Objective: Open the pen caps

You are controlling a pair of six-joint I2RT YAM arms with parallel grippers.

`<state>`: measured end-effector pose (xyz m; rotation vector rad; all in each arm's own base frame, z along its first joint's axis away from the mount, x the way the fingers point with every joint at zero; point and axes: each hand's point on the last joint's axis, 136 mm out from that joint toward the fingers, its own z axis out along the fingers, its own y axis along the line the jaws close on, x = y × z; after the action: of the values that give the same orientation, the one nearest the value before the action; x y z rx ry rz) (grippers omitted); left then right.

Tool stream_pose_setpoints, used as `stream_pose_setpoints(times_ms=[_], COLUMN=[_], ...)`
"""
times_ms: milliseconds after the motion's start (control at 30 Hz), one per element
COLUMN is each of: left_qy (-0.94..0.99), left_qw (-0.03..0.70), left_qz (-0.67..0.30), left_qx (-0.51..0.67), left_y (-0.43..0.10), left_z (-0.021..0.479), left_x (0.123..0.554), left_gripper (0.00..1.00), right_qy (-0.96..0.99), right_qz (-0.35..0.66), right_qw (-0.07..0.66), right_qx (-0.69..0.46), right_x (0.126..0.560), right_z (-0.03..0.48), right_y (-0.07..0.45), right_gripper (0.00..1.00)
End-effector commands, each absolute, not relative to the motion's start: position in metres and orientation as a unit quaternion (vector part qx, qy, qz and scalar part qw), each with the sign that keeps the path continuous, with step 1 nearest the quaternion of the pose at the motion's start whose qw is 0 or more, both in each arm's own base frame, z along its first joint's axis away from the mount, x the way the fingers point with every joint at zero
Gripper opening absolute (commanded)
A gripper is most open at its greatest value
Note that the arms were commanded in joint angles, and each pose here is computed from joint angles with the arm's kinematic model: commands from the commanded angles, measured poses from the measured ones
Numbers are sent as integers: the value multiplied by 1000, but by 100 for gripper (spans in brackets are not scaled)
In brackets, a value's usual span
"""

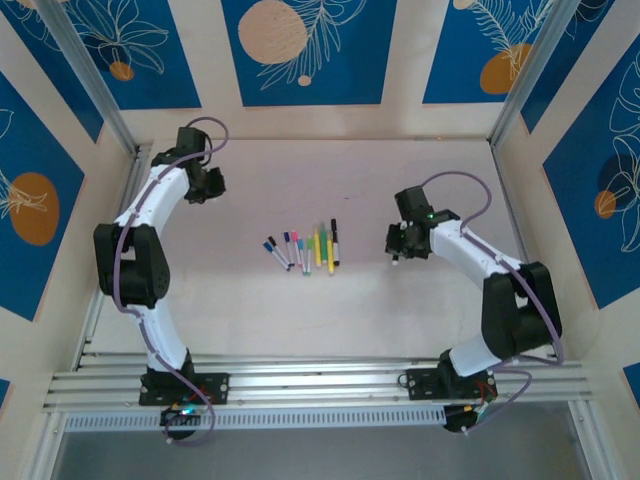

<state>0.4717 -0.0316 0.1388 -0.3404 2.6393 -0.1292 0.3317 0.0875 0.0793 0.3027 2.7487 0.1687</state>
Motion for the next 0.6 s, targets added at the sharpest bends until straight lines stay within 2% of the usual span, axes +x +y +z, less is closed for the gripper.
stream_pose_setpoints(times_ms=[0,267,567], left_qy=[967,966,967], left_qw=[219,203,181], left_qz=[0,16,42], left_qx=[-131,-160,-177], left_y=[5,38,57], left_z=[133,115,77], left_x=[468,476,488], left_gripper=[0,0,0], right_qy=[968,967,968], right_qz=[31,-10,-8], right_qw=[220,197,176], right_qx=[115,159,177], right_x=[372,424,444], right_z=[89,62,44], right_y=[61,3,-9], right_gripper=[0,0,0])
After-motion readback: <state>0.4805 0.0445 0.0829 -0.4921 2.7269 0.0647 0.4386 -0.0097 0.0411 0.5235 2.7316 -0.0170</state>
